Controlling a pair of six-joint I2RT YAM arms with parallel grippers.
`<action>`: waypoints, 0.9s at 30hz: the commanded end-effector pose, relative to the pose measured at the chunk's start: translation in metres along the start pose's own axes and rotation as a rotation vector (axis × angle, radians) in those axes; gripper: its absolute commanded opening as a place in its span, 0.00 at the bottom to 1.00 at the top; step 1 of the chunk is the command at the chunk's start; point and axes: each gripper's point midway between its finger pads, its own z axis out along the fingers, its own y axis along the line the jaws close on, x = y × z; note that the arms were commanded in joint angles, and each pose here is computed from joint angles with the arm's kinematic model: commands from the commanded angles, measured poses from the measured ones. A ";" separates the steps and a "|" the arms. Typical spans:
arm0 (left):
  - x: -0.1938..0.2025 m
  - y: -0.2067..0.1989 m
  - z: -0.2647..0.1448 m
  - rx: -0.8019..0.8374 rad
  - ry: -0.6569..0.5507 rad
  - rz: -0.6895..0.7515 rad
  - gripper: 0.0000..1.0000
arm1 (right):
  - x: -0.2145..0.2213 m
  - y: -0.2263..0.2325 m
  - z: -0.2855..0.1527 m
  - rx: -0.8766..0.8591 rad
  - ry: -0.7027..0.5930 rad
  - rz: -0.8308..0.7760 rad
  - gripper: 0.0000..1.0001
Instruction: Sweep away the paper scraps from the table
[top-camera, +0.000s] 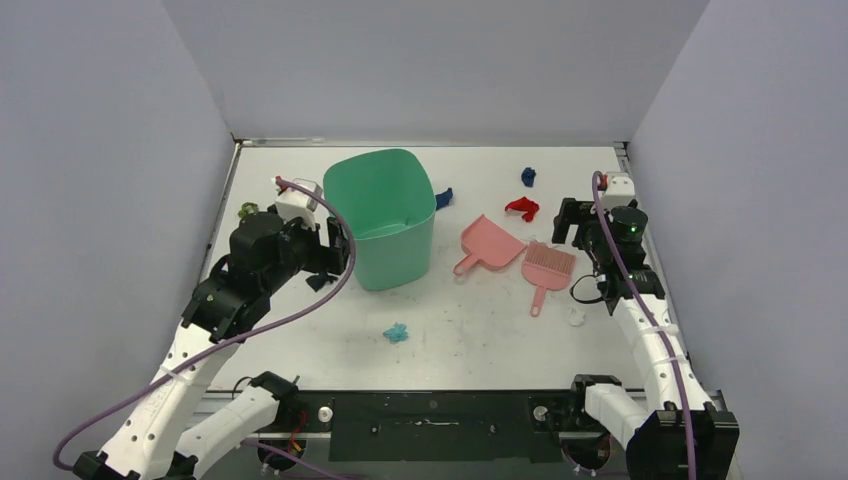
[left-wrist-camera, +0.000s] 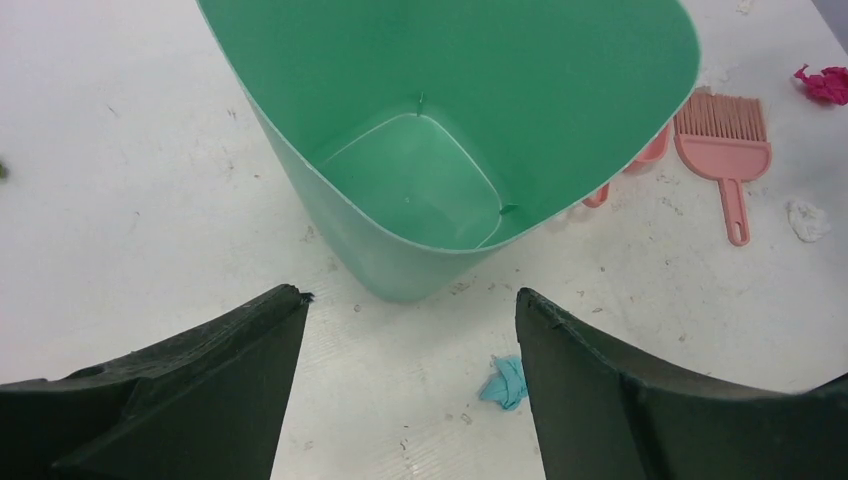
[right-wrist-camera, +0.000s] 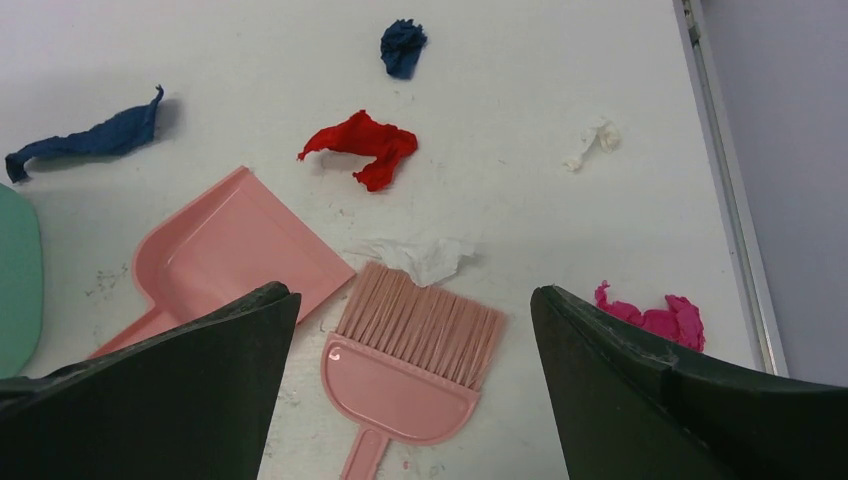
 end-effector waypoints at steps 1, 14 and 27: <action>-0.020 -0.005 -0.012 0.024 -0.093 -0.008 0.75 | -0.010 -0.006 0.006 0.026 -0.050 -0.028 0.90; -0.090 -0.057 -0.021 0.230 -0.194 -0.008 0.73 | 0.017 0.044 -0.008 -0.359 -0.022 -0.275 0.90; -0.030 -0.213 0.020 0.486 0.074 0.366 0.68 | 0.010 0.025 -0.002 -0.245 -0.029 -0.227 0.97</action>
